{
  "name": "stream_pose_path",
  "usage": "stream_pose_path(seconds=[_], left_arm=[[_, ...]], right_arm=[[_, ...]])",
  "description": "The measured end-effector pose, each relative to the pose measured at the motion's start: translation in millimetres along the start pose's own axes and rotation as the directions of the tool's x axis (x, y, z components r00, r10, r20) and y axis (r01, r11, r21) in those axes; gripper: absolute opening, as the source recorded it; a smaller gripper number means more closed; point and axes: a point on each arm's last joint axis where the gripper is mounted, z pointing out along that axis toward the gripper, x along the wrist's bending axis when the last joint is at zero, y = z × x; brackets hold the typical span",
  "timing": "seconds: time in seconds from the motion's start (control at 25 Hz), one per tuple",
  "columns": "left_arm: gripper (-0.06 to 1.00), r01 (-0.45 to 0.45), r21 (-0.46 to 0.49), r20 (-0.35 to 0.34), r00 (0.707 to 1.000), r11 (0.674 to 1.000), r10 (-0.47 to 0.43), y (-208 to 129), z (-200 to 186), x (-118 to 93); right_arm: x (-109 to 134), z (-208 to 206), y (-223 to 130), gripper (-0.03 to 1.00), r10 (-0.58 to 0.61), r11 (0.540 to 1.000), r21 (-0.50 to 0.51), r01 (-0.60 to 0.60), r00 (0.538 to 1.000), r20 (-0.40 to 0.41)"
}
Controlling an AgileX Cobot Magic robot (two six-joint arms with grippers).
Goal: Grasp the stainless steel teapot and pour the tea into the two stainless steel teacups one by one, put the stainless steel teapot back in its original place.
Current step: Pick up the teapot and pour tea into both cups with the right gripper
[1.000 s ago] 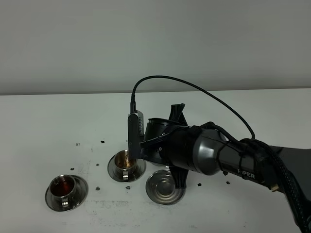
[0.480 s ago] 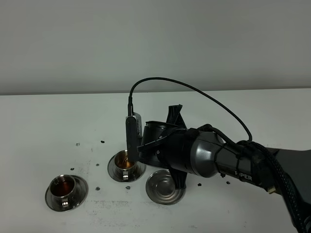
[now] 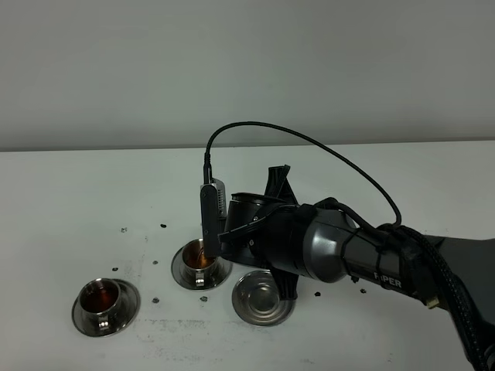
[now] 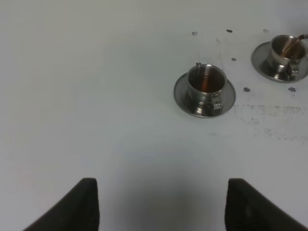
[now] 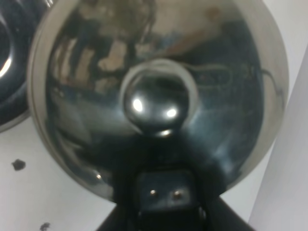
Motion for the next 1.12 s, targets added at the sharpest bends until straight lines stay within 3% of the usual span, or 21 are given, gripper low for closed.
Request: stream_pose_path(seconds=[1.12], left_arm=[[0.61,-0.001,-0.001,0.0,1.0,1.0,0.001,0.1,0.0,0.0]], right_arm=[[0.8,-2.5,2.5,0.21,-0.017,1.0,-0.002,0.017,1.0,0.016]])
